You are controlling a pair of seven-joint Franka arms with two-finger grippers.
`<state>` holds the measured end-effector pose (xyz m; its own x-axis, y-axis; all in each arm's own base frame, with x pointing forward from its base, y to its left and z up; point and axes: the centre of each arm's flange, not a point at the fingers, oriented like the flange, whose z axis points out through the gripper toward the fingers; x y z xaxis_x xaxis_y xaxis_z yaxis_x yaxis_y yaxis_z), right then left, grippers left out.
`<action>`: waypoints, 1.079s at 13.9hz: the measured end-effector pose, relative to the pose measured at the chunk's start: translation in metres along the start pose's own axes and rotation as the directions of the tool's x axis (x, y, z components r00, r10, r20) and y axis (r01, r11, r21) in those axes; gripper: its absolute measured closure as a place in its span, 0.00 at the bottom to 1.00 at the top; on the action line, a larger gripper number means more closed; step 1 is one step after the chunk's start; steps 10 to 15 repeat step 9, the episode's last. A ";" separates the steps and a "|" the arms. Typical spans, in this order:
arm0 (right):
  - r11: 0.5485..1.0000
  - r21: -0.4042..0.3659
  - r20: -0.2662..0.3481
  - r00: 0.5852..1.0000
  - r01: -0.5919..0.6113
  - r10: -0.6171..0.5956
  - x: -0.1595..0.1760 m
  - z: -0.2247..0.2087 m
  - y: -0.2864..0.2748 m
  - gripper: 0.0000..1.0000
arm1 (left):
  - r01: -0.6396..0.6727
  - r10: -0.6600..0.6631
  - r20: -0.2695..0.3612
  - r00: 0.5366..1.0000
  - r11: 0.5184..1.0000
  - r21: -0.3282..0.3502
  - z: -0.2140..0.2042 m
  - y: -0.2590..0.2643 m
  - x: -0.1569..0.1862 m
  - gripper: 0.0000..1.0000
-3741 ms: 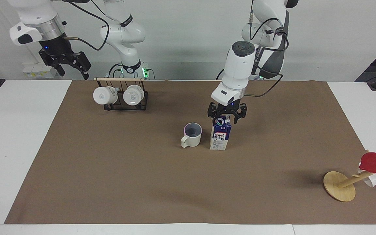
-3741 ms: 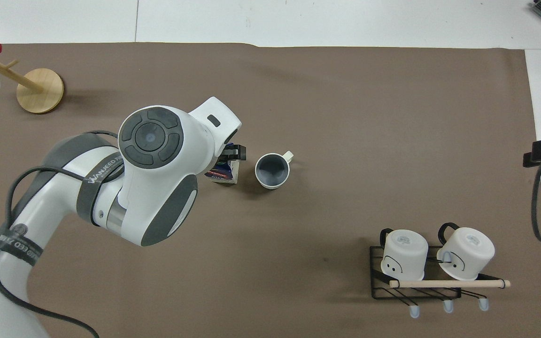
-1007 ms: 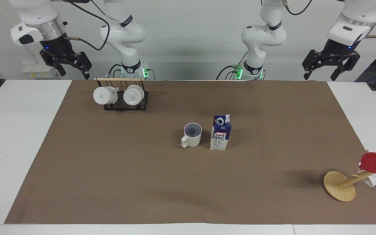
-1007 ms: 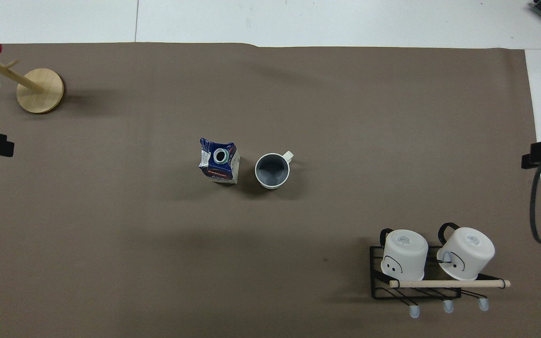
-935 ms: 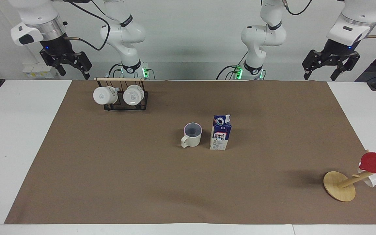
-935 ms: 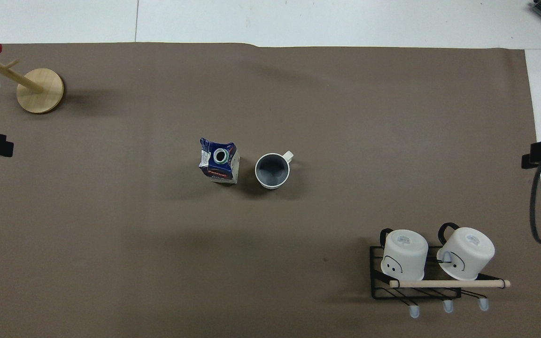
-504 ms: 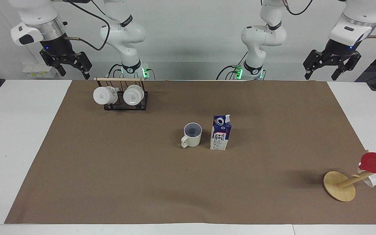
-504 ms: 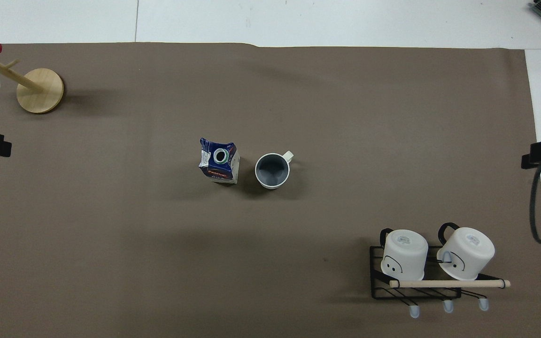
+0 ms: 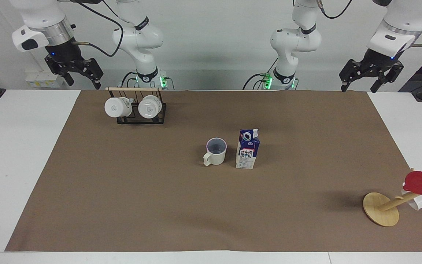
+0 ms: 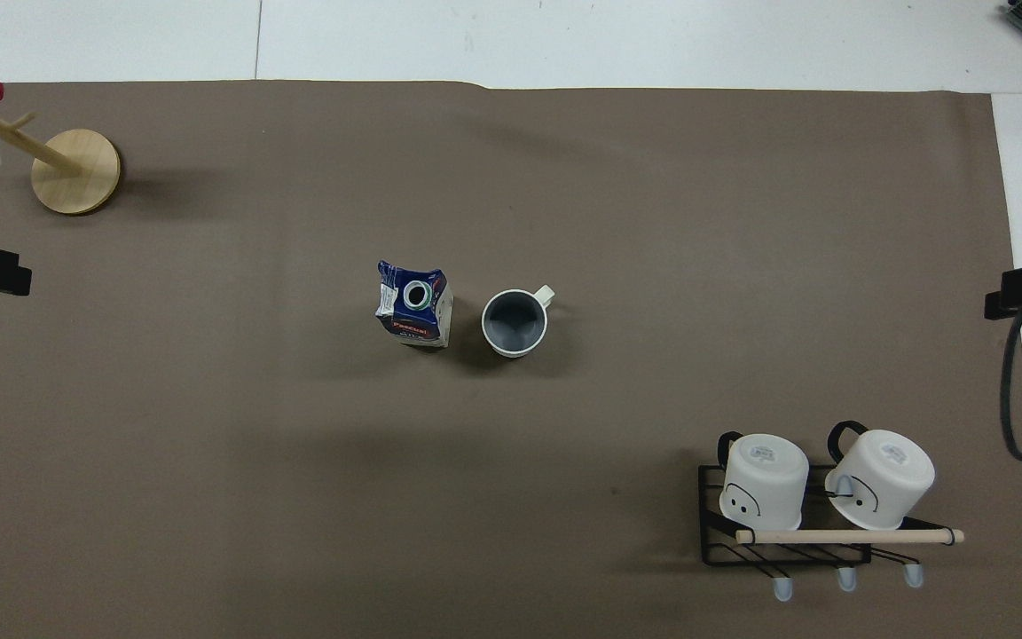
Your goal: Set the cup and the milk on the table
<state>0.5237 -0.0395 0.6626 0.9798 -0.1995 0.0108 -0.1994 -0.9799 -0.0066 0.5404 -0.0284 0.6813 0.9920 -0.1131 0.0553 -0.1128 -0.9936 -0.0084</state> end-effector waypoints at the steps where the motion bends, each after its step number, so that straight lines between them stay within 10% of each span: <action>1: 1.000 0.000 0.000 1.000 0.000 0.000 0.000 0.000 0.000 0.00 | 0.000 0.000 -0.001 1.000 1.000 0.000 0.000 0.000 0.000 0.00; 15: 1.000 0.000 0.002 1.000 0.000 0.000 0.000 0.001 0.000 0.00 | 0.000 0.000 0.017 1.000 1.000 -0.001 0.000 0.000 -0.003 0.00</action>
